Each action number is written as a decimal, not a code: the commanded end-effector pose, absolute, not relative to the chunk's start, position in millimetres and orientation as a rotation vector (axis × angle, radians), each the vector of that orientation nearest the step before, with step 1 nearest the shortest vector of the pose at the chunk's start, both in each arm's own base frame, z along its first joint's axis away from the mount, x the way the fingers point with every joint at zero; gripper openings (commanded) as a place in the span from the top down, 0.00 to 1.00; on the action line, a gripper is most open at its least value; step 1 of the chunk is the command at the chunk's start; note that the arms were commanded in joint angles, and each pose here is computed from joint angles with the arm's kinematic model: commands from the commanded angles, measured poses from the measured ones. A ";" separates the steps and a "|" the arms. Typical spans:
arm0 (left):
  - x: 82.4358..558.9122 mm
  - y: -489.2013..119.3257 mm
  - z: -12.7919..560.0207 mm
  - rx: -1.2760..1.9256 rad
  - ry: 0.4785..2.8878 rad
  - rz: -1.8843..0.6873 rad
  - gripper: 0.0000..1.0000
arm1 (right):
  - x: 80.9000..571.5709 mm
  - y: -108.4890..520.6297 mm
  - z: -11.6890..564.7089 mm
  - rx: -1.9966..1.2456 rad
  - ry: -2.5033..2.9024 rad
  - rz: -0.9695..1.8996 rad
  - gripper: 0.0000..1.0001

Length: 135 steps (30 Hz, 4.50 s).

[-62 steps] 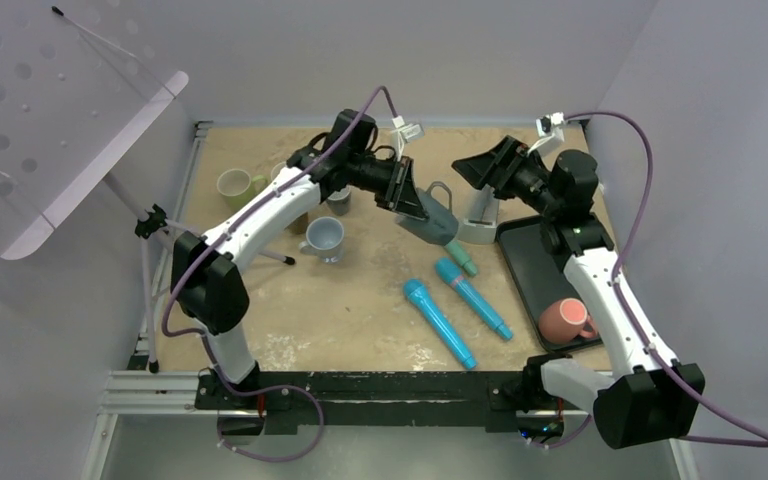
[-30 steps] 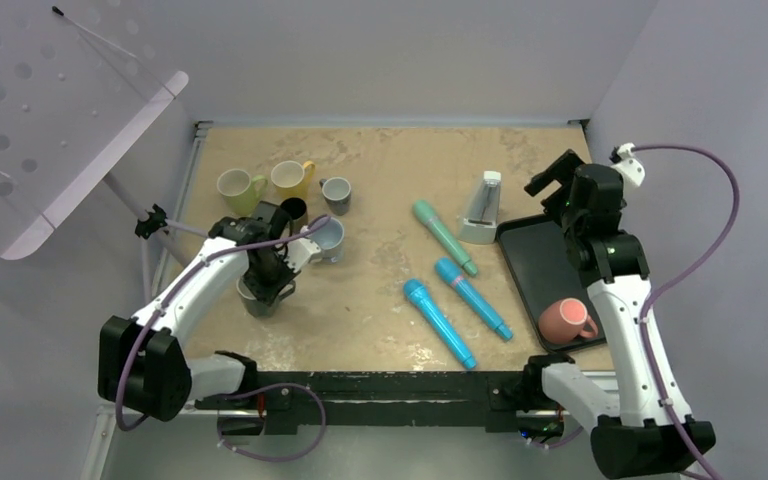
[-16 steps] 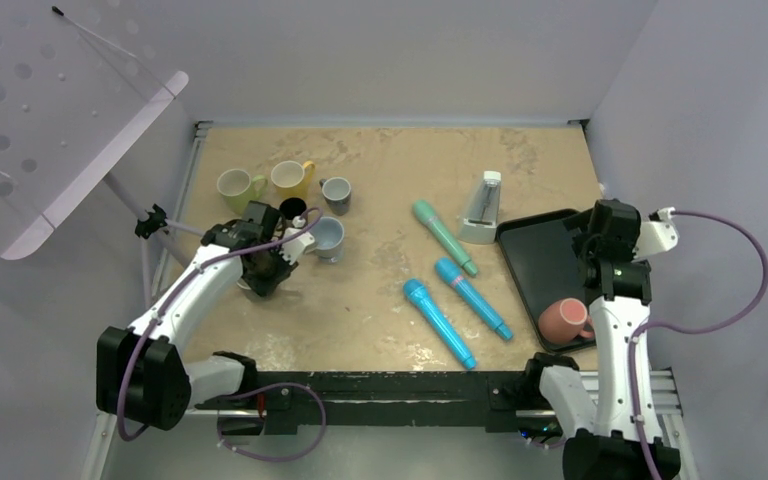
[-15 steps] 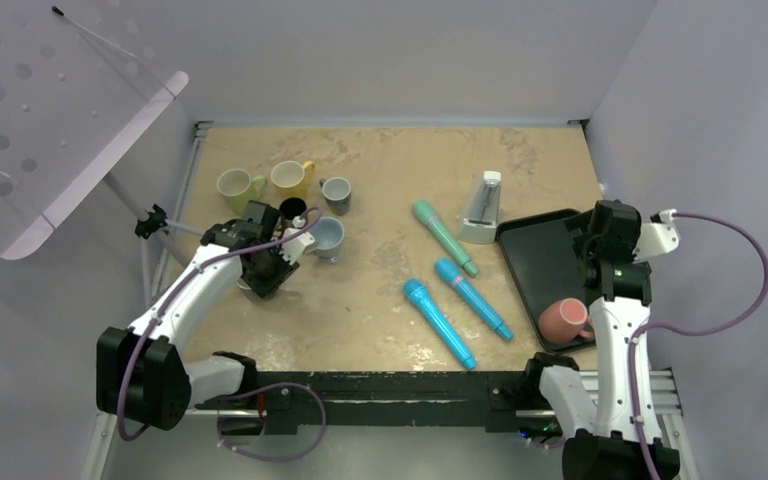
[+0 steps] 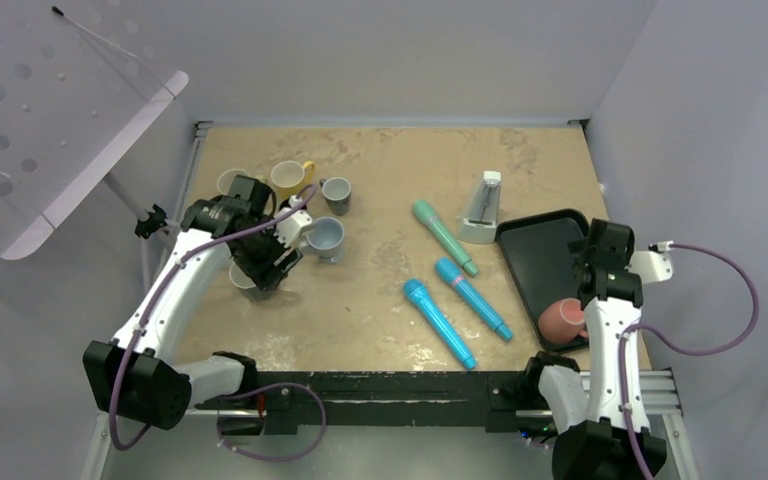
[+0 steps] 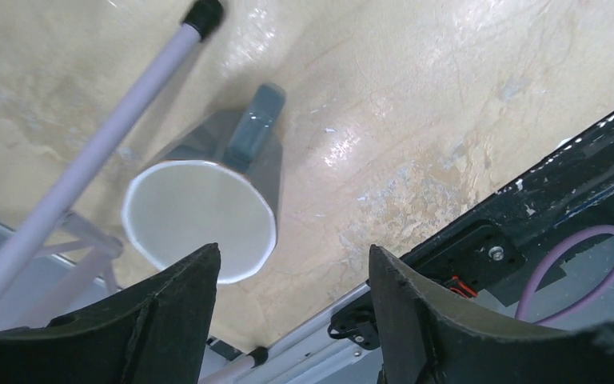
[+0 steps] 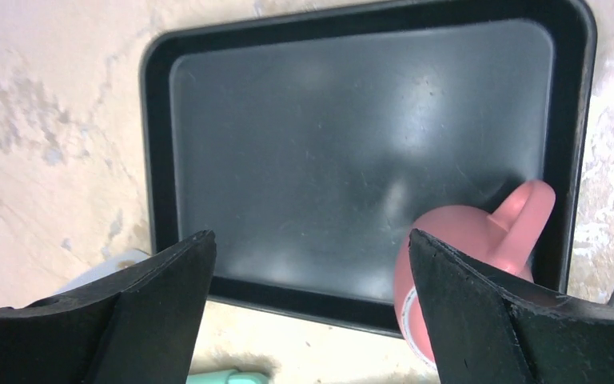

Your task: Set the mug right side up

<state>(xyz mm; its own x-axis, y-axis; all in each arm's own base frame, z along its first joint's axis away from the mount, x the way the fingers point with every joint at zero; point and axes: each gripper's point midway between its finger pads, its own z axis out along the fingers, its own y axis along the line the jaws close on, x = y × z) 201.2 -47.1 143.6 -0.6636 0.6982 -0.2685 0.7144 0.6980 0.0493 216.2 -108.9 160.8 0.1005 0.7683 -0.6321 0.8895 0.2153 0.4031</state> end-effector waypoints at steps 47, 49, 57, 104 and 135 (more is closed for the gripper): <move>226.3 -89.7 227.2 1.065 2.418 -0.293 0.27 | 189.6 -129.7 106.3 1.860 1.602 -0.218 0.17; 226.1 -88.4 227.2 1.061 2.422 -0.284 0.27 | 206.6 -127.2 104.1 1.820 1.653 -0.154 0.19; 230.7 -90.0 231.3 1.033 2.420 -0.284 0.27 | 279.4 -110.0 100.5 1.463 1.953 0.110 0.24; 244.9 -112.4 245.7 1.046 2.323 -0.349 0.27 | 288.5 -108.2 100.7 0.965 2.383 0.061 1.00; 246.8 -105.1 241.2 1.127 2.305 -0.285 0.27 | 251.2 -116.5 72.2 0.989 2.764 -0.201 0.14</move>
<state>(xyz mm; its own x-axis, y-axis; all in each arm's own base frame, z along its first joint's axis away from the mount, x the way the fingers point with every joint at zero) 238.9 -101.5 234.3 -0.5422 0.6466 -0.5366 0.7605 0.6492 0.0138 222.9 -104.3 37.9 -0.7219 0.6805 -0.1255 0.6908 0.7191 -0.0746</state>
